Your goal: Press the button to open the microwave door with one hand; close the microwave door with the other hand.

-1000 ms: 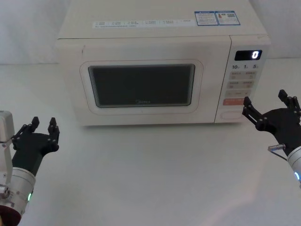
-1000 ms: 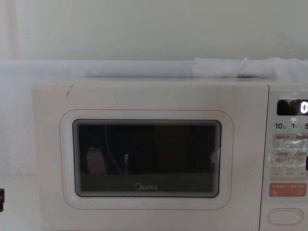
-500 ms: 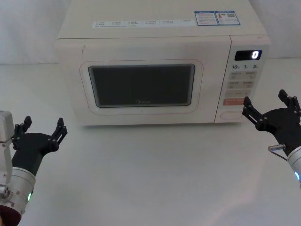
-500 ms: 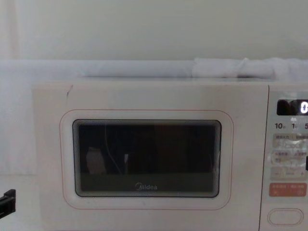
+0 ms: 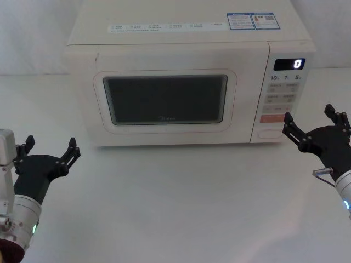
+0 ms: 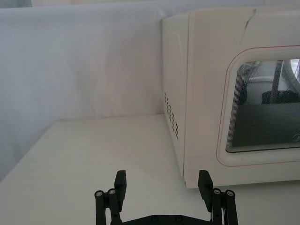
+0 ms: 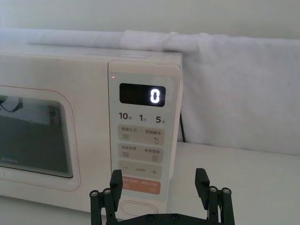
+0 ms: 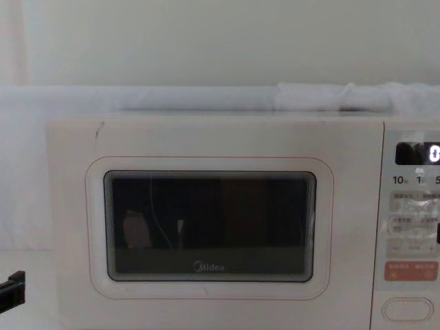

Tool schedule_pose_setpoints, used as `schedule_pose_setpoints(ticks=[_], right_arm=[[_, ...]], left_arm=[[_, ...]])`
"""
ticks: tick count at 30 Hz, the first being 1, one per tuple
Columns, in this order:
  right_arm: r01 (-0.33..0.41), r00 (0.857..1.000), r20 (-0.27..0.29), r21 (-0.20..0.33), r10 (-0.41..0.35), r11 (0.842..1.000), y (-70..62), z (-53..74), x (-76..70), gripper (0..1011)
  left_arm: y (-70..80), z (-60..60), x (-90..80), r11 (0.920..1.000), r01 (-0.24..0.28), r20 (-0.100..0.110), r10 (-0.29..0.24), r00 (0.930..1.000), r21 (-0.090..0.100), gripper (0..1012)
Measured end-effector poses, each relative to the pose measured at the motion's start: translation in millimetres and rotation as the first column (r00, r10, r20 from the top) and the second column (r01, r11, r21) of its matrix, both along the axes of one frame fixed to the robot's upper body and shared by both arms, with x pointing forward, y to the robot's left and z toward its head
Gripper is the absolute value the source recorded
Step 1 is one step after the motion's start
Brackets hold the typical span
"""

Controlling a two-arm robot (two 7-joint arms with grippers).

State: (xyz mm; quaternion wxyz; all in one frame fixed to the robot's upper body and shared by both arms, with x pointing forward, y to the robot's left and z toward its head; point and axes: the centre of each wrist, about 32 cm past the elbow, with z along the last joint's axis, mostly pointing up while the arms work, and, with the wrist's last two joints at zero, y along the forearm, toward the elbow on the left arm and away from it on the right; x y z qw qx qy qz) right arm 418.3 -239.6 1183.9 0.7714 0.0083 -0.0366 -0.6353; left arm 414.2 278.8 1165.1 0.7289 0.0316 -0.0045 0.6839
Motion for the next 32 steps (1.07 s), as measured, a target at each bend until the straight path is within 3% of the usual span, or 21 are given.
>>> schedule_pose_setpoints(ticks=[32], right_arm=[[0.000,1.000,0.000,0.000,0.000,1.000,0.0,0.0,0.0,1002]], left_arm=[[0.0,0.0,0.0,1.0000,0.000,0.000,0.000,1.0000,0.000,1001]])
